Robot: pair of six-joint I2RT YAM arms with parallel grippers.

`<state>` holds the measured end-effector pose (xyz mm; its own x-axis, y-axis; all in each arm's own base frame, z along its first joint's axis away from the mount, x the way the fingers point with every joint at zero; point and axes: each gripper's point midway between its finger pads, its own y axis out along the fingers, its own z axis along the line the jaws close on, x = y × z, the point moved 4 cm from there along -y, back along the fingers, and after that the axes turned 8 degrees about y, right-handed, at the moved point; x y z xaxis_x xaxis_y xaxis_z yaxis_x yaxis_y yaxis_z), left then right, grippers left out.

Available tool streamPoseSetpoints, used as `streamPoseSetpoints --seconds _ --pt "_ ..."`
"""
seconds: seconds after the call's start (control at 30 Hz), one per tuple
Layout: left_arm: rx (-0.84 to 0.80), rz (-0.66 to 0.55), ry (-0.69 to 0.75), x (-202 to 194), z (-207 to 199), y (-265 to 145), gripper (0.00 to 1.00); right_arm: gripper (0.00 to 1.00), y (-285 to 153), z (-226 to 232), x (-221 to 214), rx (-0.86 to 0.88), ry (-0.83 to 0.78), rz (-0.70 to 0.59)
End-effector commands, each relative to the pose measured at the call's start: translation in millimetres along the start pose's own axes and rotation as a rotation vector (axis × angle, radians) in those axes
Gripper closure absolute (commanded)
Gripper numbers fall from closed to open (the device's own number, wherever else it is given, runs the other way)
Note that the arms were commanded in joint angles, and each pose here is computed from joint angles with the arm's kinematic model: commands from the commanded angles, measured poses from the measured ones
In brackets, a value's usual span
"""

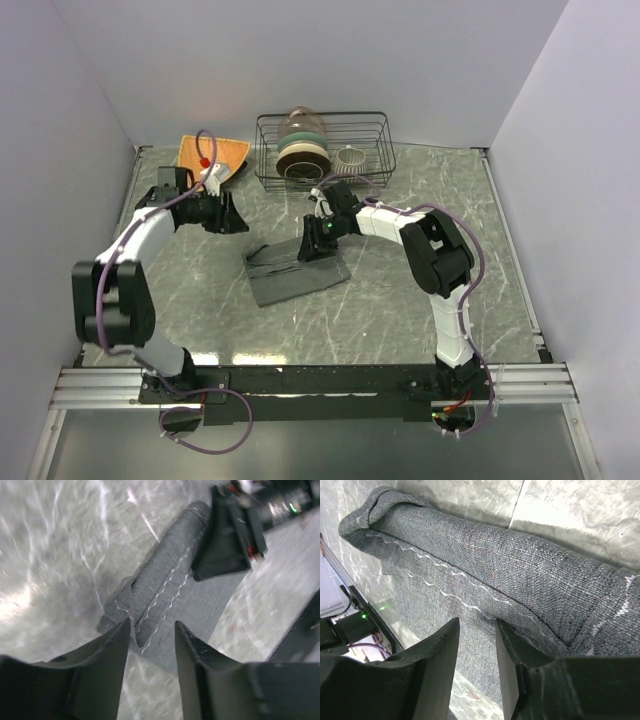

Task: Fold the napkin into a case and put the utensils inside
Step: Smooth out the 2/3-rectangle-folded napkin at the center of the board.

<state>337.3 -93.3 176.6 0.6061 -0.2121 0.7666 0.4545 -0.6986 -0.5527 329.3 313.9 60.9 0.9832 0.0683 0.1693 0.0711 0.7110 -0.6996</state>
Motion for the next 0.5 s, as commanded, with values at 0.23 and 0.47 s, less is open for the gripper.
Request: streamPoseSetpoints --seconds 0.23,0.47 --pt "-0.149 0.068 -0.490 -56 20 37 0.68 0.59 2 -14 -1 -0.065 -0.011 -0.016" --pt "-0.176 0.174 -0.522 -95 14 47 0.80 0.59 3 -18 0 -0.072 -0.001 -0.018"
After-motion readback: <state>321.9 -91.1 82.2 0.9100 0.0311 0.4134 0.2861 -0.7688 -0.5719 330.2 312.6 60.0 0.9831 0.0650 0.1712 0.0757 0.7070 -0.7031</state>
